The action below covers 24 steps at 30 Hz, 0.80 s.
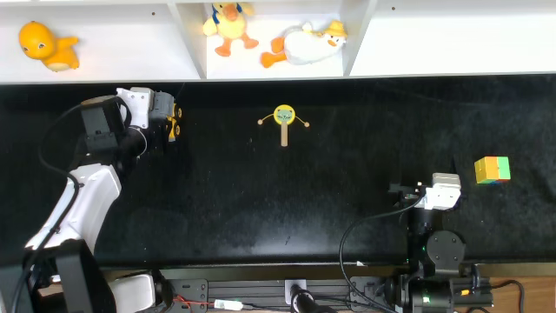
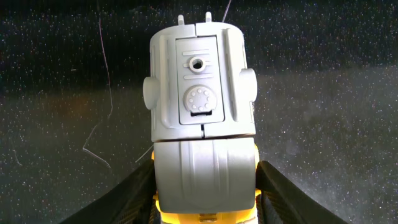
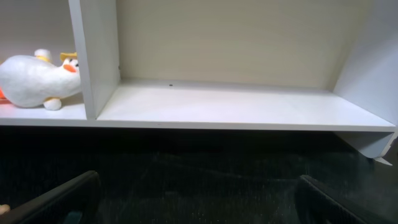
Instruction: Store Toys
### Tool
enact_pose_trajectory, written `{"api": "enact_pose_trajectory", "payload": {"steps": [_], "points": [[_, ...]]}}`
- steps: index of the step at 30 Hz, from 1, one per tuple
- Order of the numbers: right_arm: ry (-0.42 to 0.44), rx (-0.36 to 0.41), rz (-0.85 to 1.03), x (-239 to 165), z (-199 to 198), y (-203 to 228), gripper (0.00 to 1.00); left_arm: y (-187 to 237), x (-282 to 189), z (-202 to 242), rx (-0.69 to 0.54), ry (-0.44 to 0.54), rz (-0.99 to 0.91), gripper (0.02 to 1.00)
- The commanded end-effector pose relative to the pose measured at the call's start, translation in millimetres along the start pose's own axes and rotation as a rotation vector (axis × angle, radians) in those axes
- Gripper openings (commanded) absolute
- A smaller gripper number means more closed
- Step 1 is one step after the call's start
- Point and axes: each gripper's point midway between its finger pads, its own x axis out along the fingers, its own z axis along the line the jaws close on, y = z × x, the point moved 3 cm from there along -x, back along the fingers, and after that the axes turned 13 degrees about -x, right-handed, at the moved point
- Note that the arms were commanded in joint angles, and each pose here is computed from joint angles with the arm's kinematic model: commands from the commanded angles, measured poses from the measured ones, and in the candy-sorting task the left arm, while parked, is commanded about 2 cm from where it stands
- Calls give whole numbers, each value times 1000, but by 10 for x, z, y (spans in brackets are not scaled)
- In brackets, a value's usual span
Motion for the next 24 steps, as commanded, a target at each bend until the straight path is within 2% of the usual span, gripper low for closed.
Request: {"api": "enact_pose_trajectory", "payload": {"steps": [1, 14, 24], "points": [[-7, 4, 5, 8, 20, 44, 996, -17, -105, -34, 13, -2, -11, 461], [-7, 4, 5, 8, 21, 45, 993, -96, -781, -191, 38, -9, -104, 441], [-7, 4, 5, 8, 20, 44, 996, -485, -951, -280, 39, 11, -210, 441]]}}
